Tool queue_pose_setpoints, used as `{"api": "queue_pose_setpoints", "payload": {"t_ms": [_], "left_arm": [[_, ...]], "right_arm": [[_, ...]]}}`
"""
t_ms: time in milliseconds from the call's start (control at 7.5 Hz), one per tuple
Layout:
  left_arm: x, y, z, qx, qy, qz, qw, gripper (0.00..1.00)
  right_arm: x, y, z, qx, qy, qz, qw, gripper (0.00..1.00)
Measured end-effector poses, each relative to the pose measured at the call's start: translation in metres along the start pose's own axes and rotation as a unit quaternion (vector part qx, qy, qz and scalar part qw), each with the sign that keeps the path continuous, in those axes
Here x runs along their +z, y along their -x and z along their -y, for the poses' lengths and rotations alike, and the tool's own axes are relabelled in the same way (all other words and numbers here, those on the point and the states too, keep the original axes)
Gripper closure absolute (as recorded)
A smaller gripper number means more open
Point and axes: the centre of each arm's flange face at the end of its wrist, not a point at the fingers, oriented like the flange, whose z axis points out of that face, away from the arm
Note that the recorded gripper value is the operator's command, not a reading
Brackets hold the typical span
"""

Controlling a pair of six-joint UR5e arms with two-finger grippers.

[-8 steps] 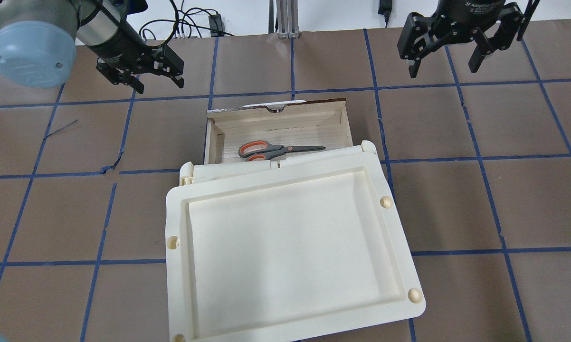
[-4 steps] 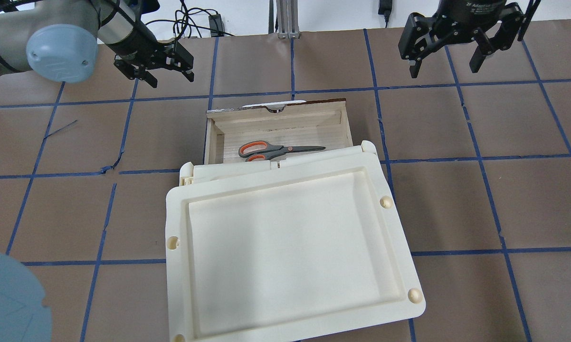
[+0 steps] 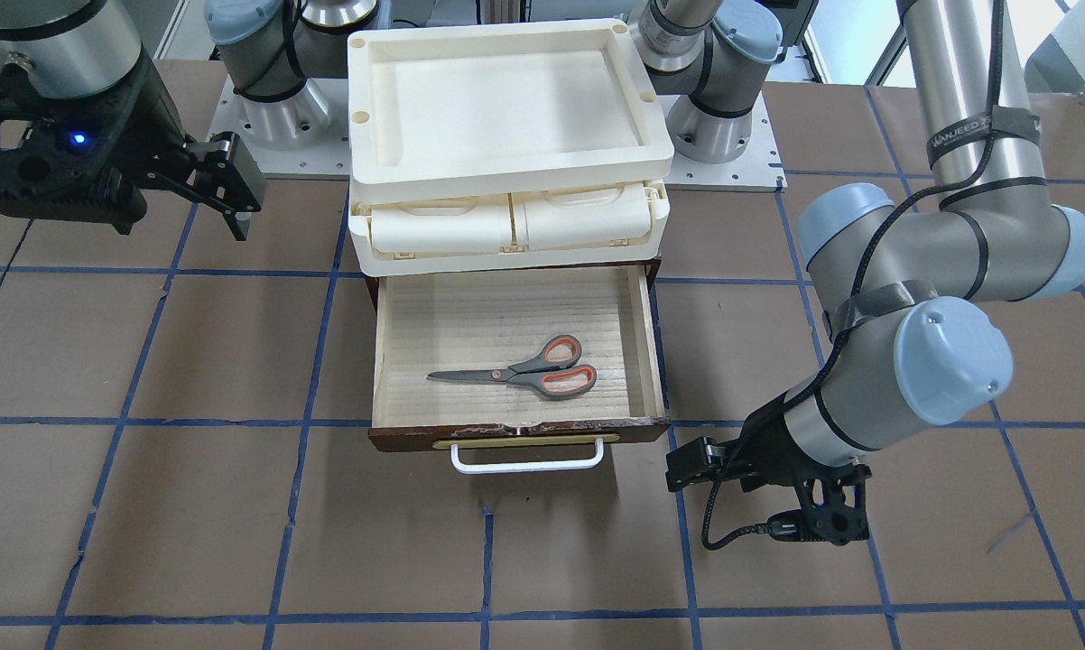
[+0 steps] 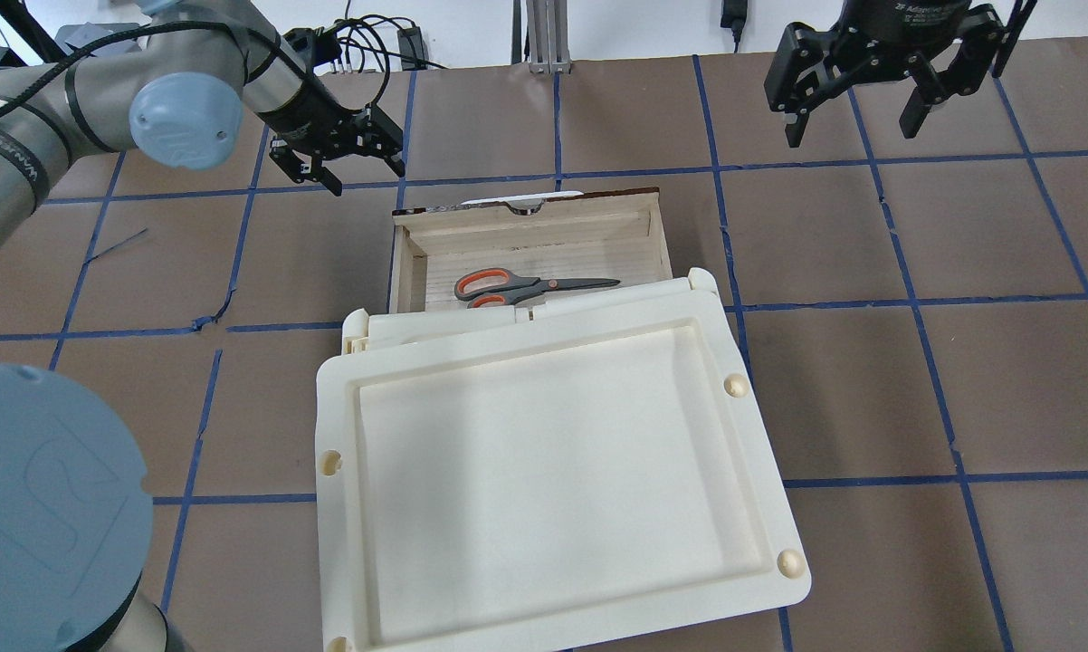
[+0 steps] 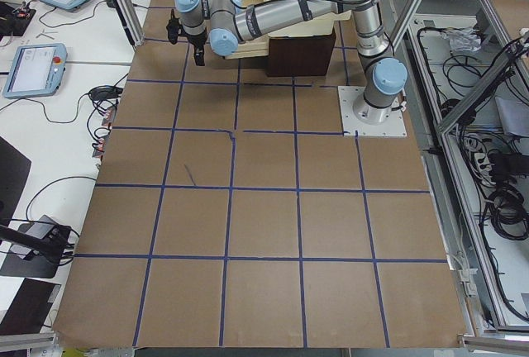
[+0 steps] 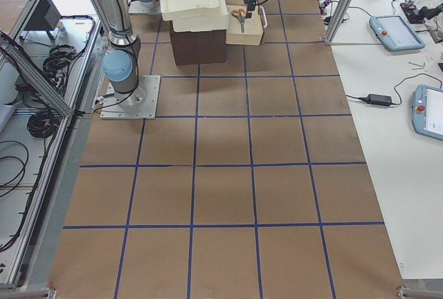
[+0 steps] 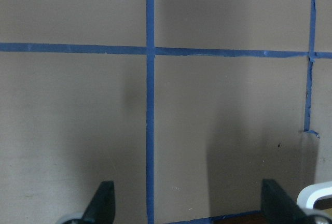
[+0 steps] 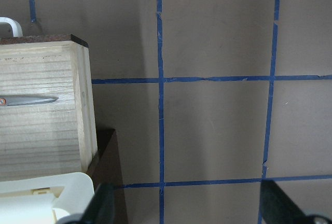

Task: Put scissors in drawer and close it
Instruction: 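Lower the left gripper behind the drawer's far edge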

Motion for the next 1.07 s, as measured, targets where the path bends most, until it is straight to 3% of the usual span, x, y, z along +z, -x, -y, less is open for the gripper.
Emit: {"api": "queue_pose_setpoints", "payload": {"t_ms": [533, 1067], "left_arm": [[0.013, -0.007, -0.021, -0.036, 0.077, -0.013, 0.9963, 0.00], [0.019, -0.013, -0.035, -0.049, 0.124, -0.028, 0.9907, 0.00]], "right_arm": [[0.000, -0.002, 0.000, 0.001, 0.001, -0.002, 1.0000, 0.00], [-0.002, -0.004, -0.001, 0.003, -0.001, -0.002, 1.0000, 0.00]]}}
